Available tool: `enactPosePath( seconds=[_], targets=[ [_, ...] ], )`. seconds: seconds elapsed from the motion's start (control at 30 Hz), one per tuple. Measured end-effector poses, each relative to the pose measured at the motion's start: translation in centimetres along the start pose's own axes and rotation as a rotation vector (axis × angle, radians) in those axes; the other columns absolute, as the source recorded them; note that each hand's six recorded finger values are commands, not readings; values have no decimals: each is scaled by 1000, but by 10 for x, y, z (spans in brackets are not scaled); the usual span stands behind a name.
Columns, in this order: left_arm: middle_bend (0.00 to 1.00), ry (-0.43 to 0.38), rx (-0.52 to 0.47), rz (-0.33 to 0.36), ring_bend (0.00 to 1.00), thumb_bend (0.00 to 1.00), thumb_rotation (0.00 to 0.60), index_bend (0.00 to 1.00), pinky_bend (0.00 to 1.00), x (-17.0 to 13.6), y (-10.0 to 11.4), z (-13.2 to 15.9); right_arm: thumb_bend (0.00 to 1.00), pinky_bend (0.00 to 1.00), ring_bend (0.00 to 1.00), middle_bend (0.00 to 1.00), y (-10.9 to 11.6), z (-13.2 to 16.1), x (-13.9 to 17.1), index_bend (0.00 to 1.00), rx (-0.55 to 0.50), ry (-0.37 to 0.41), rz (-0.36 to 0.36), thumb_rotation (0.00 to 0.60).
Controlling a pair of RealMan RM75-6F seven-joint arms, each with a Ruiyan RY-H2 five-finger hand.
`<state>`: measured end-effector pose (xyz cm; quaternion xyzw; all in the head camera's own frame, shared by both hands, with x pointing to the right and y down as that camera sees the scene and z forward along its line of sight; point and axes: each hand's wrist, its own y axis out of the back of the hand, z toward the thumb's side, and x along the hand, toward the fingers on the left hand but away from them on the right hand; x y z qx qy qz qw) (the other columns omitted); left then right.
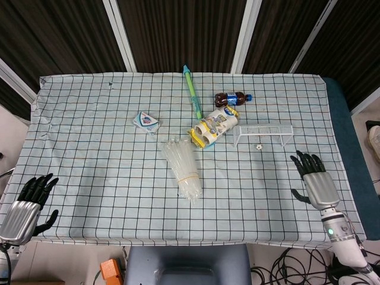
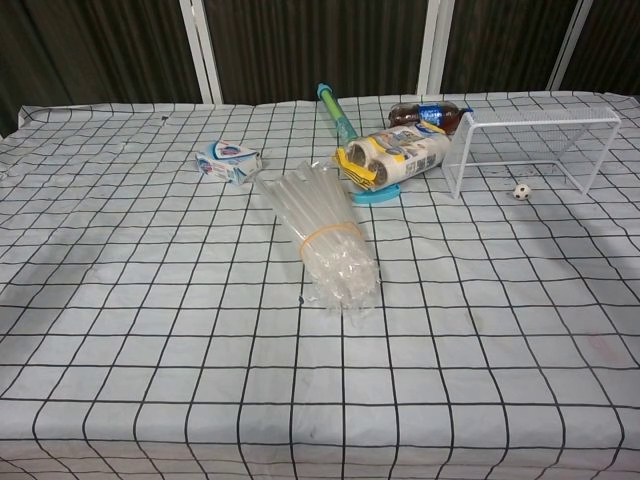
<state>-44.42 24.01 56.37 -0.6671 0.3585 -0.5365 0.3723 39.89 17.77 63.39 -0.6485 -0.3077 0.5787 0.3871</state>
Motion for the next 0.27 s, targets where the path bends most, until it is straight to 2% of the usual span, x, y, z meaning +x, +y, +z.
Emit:
enactPosePath(
  seconds=[0.27],
  targets=[
    [0,2,4,-1,0,415,600,0,36,1,-1,0,370,0,0,0,8,6,30,0,62,-4,-3,600]
  ],
)
